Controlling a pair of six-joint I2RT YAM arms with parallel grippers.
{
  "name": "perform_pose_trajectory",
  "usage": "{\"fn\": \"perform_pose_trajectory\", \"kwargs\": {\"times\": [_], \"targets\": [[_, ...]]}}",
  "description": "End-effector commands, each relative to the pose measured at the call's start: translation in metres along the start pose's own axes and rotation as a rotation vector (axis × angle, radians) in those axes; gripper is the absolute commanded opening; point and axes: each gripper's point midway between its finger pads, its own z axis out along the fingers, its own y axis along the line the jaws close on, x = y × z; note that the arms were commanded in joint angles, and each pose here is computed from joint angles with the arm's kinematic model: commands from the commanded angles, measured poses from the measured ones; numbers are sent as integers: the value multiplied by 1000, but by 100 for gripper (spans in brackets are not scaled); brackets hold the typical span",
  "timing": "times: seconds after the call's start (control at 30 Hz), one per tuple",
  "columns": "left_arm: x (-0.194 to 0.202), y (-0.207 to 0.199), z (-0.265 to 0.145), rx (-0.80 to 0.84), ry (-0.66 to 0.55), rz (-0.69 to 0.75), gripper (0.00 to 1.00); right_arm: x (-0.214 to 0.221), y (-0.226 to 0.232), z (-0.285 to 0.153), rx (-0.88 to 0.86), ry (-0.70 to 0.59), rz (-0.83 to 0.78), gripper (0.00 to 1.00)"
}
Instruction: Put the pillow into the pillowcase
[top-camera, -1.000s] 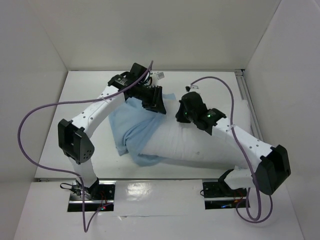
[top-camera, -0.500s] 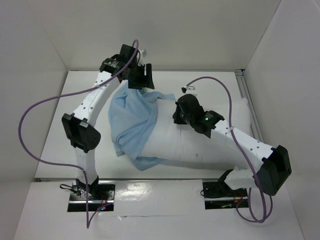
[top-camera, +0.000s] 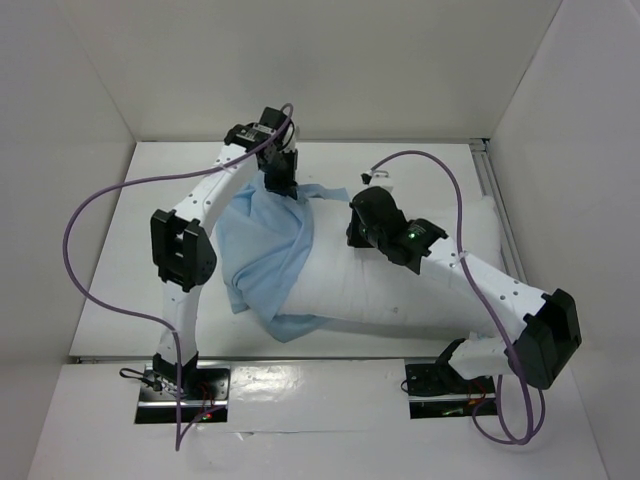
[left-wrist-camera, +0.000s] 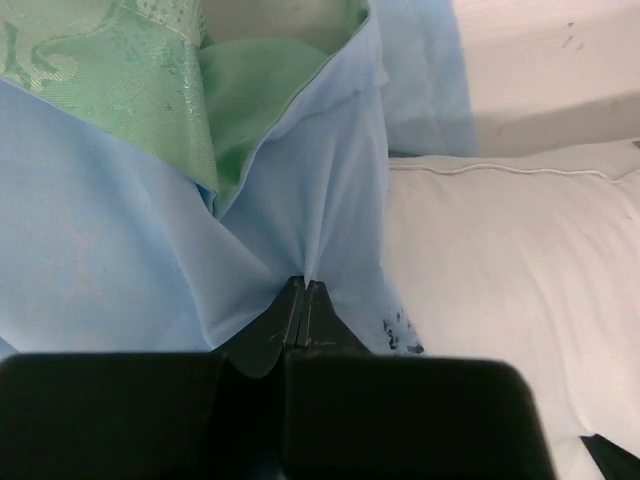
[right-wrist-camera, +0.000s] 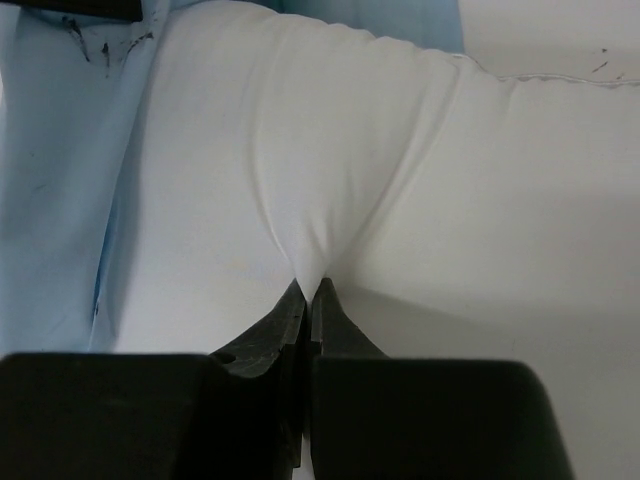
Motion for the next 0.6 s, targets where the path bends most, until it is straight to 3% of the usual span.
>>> {"fn": "perform_pose_trajectory", "kwargs": {"times": [0.0, 0.1, 0.27, 0.43, 0.57], "targets": [[-14, -31, -39, 128, -69, 43, 0, -19, 16, -11, -26, -44, -5, 0], [-28, -64, -72, 245, -167, 96, 0, -29, 21, -19, -39, -67, -11, 0], [-26, -126, -111, 472, -186, 179, 0, -27, 42, -22, -81, -63, -33, 0], [-14, -172, -119, 639, -156, 200, 0, -11, 76, -26, -105, -57, -104, 0], [-4, -186, -106, 687, -121, 200, 0, -17, 68, -29, -56, -102, -59, 0]]}}
